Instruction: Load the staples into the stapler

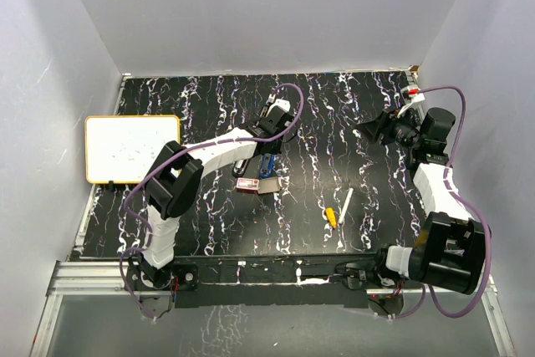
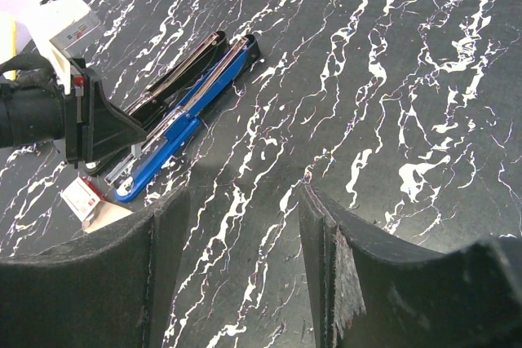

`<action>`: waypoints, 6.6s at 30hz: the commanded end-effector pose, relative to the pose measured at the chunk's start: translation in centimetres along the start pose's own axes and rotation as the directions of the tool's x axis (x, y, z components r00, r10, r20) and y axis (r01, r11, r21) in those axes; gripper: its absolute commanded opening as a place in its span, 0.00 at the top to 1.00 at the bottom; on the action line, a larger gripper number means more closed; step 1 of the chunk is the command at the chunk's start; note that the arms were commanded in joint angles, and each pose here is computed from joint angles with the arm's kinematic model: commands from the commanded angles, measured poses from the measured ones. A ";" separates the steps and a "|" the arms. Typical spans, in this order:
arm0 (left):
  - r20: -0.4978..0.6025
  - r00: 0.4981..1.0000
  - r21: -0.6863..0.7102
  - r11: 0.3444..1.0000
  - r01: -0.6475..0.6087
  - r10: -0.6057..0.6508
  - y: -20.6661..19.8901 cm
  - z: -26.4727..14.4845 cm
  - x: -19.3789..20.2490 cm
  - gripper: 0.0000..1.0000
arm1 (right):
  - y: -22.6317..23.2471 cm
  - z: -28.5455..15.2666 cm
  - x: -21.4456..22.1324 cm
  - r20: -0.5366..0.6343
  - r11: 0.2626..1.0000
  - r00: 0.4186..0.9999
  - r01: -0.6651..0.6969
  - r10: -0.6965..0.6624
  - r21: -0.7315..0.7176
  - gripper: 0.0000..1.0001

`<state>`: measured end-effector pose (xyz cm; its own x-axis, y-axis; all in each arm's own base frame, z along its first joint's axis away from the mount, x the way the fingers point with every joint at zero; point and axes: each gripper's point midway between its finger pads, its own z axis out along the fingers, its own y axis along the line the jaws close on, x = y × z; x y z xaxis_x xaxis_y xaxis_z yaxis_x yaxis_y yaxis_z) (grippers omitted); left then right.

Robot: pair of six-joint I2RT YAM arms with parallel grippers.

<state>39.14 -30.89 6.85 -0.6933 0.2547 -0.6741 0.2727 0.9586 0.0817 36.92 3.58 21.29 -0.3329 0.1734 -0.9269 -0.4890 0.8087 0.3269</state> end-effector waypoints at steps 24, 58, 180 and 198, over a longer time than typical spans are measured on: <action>-0.044 0.999 -0.007 1.000 -0.022 0.021 0.2 0.0 1.9 1.00 | 0.2 -0.2 -1.5 0.048 0.999 0.997 0.053 -0.052 -0.010 0.42; -0.049 0.998 0.016 0.999 -0.037 0.037 -0.2 0.2 2.1 0.95 | 0.4 -0.3 -1.6 0.052 0.998 0.997 0.053 -0.052 -0.020 0.42; -0.010 0.959 0.267 0.925 -0.269 0.282 11.1 -2.1 7.2 1.00 | 15.8 22.0 5.1 -0.268 0.885 0.954 -0.004 -0.137 -0.466 0.07; 0.013 0.975 0.282 0.934 -0.217 0.223 12.7 -5.2 10.7 1.00 | 14.7 30.7 11.3 -0.395 0.932 0.917 -0.095 -0.055 -0.351 0.05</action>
<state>32.10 -15.01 3.51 -0.6306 0.4623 -0.6234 0.5707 0.8205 0.0312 48.94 34.53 9.68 -0.6045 -0.1328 -0.7855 -0.7226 0.5065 0.4705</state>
